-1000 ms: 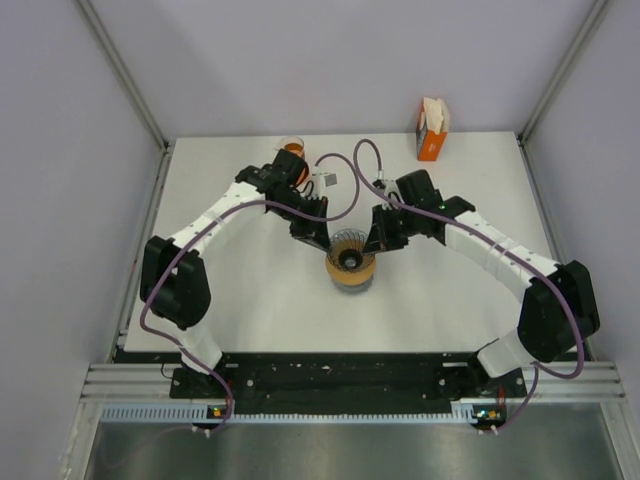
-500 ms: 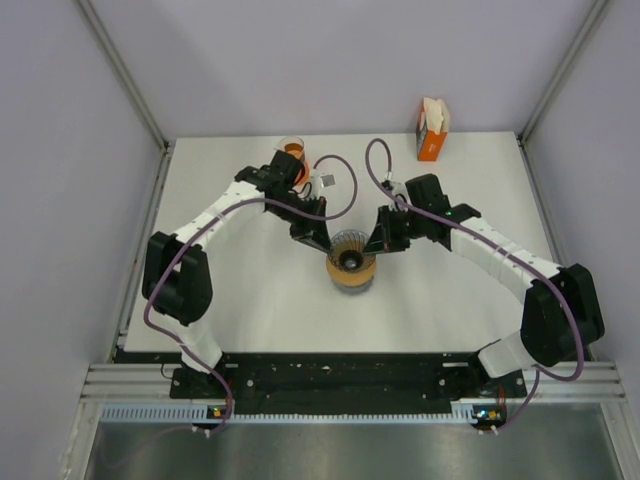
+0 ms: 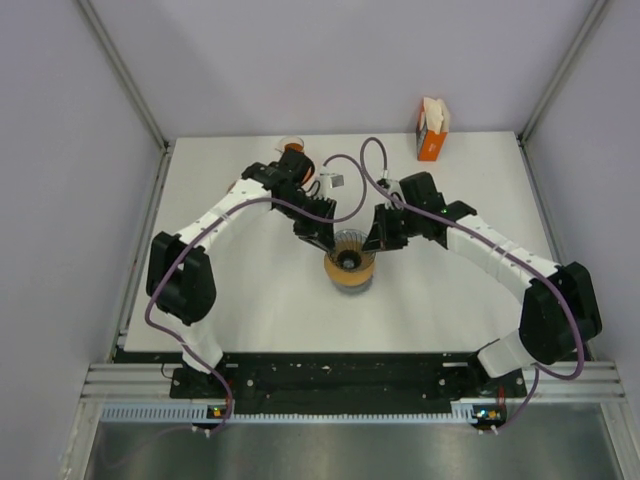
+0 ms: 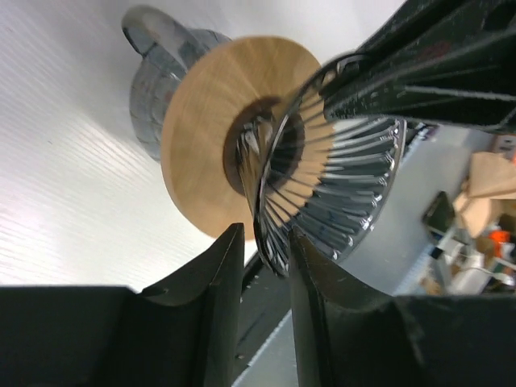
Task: Place the coffee filter in the dripper
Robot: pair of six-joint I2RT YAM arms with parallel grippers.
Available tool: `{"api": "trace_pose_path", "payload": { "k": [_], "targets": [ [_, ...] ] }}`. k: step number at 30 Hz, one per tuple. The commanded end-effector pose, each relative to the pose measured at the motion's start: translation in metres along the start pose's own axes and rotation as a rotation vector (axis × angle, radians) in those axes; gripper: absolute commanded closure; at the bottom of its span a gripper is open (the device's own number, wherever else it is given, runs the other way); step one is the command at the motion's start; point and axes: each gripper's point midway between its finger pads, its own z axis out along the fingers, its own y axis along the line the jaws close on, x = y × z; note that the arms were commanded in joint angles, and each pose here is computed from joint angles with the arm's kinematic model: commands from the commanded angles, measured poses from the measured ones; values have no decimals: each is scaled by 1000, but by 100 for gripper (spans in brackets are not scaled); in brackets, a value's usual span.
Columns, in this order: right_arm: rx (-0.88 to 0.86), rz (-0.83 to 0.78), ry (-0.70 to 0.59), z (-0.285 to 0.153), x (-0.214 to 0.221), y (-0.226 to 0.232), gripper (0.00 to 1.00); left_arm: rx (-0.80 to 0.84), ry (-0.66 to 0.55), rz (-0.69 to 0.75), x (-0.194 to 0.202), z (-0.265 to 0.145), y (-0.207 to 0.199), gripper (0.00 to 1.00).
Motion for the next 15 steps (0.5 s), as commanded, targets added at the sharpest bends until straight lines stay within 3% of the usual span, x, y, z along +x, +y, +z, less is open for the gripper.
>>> {"api": "trace_pose_path", "payload": {
  "k": [1, 9, 15],
  "targets": [
    [71, -40, 43, 7, 7, -8, 100, -140, -41, 154, -24, -5, 13, 62],
    [37, -75, 7, -4, -8, 13, 98, -139, -110, 177, -42, -30, 3, 50],
    [11, -111, -36, -20, -25, 30, 59, -146, -142, 239, -51, -44, -7, 42]
  ]
}}
